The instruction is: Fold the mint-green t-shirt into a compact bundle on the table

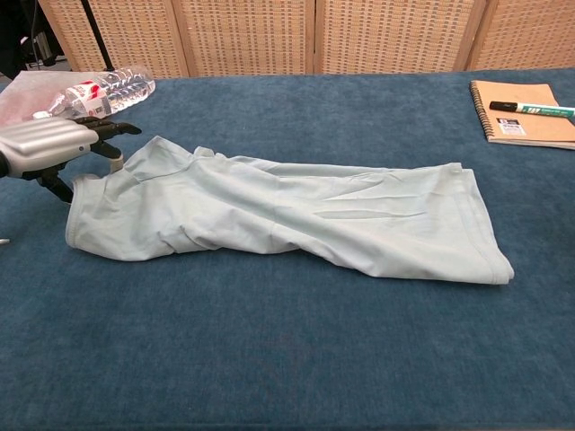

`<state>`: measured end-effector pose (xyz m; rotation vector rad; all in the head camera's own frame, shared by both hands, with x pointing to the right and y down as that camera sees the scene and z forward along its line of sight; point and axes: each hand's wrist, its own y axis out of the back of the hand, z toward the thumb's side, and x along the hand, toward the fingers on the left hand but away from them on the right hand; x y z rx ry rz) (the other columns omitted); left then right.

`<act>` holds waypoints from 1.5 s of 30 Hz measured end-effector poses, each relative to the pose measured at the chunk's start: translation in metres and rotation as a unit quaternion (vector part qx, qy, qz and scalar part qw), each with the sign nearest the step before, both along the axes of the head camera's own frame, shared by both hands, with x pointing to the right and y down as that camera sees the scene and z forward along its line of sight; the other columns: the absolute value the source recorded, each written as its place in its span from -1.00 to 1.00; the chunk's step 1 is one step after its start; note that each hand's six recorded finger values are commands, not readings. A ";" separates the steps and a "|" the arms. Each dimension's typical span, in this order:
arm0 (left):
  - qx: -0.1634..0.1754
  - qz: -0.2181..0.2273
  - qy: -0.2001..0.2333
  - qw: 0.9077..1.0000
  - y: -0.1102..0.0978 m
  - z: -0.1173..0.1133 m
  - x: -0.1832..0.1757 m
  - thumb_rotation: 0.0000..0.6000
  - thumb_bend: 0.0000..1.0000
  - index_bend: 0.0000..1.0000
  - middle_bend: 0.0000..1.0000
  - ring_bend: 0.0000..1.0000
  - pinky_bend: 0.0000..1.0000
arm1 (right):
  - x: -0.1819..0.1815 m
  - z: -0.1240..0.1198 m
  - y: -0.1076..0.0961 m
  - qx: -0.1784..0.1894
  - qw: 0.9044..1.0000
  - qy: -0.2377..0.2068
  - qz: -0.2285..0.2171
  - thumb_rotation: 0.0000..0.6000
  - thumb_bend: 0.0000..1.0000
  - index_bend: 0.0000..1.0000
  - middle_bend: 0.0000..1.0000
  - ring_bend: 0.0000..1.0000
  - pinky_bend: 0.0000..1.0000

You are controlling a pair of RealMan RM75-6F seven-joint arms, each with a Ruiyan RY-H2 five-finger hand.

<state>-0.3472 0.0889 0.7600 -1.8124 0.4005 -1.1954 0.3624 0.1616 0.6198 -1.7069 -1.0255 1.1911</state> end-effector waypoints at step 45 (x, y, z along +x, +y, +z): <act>0.034 -0.169 -0.043 0.984 -0.027 -0.062 -0.152 1.00 0.67 0.51 -1.00 -1.00 -1.00 | -0.008 -0.001 0.005 0.000 1.000 -0.004 -0.019 1.00 -1.00 -1.00 -1.00 -1.00 -0.95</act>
